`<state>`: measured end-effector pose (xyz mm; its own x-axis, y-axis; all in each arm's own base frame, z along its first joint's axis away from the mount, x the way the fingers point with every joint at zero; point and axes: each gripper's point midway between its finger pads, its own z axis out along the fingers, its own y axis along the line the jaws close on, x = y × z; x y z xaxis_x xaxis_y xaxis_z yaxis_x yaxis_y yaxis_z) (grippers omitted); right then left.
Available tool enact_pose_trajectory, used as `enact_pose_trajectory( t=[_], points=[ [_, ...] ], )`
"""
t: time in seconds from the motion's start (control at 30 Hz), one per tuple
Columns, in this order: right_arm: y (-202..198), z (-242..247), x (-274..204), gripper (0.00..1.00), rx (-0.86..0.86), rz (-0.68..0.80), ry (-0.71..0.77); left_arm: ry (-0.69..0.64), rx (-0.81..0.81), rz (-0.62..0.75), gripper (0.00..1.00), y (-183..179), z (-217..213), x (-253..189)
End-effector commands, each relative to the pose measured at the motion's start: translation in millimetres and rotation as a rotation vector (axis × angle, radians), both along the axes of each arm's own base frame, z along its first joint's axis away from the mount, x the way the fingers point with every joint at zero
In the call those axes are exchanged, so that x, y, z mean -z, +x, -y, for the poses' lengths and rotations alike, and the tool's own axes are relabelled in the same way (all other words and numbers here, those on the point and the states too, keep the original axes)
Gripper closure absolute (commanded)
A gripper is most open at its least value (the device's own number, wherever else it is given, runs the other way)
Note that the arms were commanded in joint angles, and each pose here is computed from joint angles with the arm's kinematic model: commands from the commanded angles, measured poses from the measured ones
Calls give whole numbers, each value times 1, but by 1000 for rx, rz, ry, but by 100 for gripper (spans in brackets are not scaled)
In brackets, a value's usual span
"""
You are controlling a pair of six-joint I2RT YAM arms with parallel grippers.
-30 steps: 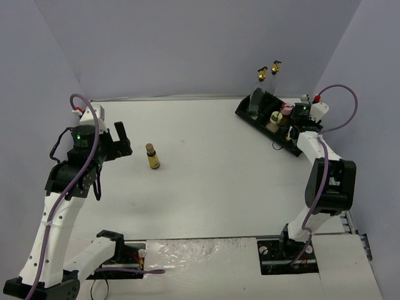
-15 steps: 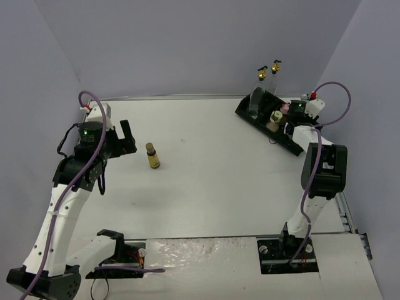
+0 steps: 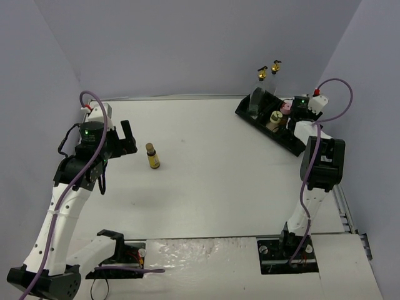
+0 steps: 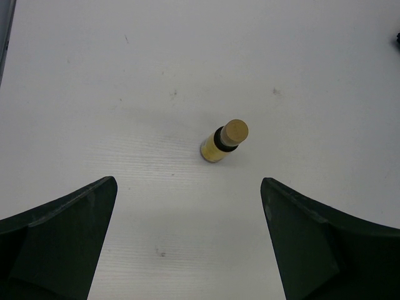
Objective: Organize the condiment bottles
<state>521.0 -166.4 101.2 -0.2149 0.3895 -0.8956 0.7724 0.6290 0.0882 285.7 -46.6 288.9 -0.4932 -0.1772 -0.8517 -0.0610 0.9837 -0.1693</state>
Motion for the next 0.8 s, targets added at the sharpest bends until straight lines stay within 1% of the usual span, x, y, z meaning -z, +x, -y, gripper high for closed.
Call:
enact_pose_trajectory(
  t=[0.0,0.5,0.57,0.67,0.77],
  points=[
    [17,24,-61,100,87,173,-58,-17,2,84,3,11,1,-22],
    [20,36,-29,100,100,125,-16,-15,-3,76,3,12,1,-18],
    [22,36,-29,98,99,123,-13,-16,-4,76,3,12,1,-18],
    [23,35,-28,89,91,120,-10,-18,-3,75,3,13,2,-18],
    [24,33,-29,84,84,123,-5,-21,-4,73,3,14,2,-16]
  ],
)
